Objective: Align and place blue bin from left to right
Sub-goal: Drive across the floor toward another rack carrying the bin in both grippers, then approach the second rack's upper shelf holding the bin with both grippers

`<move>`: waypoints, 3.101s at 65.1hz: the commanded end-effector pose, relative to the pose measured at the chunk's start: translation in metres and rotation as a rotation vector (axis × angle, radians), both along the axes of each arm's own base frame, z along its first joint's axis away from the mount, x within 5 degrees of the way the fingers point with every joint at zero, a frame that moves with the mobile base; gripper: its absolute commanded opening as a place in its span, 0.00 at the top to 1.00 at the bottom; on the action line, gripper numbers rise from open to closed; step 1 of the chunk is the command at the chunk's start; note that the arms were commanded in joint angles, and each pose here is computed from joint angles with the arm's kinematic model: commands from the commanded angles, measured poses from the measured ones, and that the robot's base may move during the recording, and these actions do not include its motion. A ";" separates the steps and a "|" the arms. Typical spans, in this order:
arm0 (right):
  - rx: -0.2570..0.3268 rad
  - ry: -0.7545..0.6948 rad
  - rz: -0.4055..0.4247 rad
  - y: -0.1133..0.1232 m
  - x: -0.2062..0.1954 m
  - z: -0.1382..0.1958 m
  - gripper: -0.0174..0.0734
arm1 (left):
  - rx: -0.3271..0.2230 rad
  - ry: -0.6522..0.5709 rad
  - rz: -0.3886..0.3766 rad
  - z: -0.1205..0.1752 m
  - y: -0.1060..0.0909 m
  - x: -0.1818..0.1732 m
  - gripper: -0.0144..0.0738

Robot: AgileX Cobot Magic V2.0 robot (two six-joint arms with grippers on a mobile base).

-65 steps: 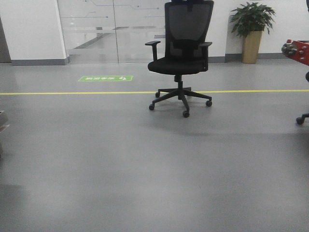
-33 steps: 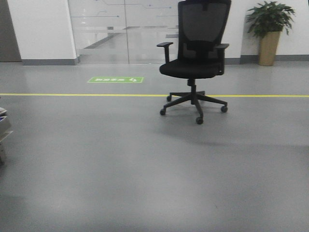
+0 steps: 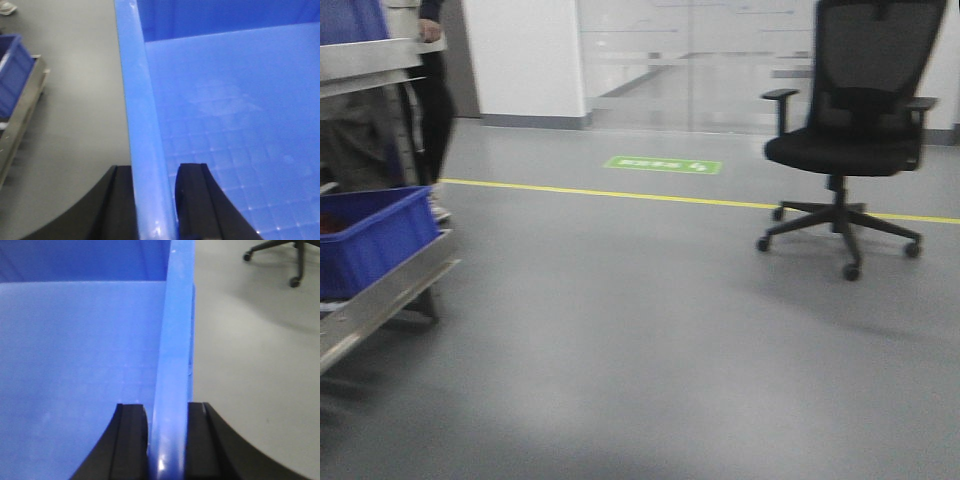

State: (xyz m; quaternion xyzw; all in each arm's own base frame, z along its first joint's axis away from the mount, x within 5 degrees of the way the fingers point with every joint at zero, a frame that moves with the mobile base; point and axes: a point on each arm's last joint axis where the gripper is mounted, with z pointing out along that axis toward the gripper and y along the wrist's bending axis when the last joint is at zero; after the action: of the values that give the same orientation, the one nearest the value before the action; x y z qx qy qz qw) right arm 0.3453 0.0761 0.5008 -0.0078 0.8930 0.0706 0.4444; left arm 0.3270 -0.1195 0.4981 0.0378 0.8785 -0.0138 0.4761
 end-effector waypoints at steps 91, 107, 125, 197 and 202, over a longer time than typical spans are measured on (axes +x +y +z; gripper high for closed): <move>0.013 -0.220 0.013 -0.001 -0.002 0.027 0.90 | -0.011 -0.103 -0.030 0.016 0.001 -0.006 0.85; 0.013 -0.220 0.013 -0.001 -0.002 0.027 0.90 | -0.011 -0.103 -0.030 0.016 0.001 -0.006 0.85; 0.013 -0.220 0.013 -0.001 -0.002 0.027 0.90 | -0.011 -0.103 -0.030 0.016 0.001 -0.006 0.85; 0.013 -0.220 0.013 -0.001 -0.002 0.027 0.90 | -0.011 -0.103 -0.030 0.016 0.001 -0.006 0.85; 0.013 -0.220 0.013 -0.001 -0.002 0.027 0.90 | -0.011 -0.103 -0.030 0.016 0.001 -0.006 0.85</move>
State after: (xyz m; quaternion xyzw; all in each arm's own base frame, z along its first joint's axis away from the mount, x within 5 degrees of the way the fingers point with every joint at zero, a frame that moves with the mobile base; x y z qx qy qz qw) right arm 0.3453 0.0763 0.5008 -0.0079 0.8931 0.0714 0.4441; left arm 0.3268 -0.1191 0.4978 0.0372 0.8796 -0.0113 0.4741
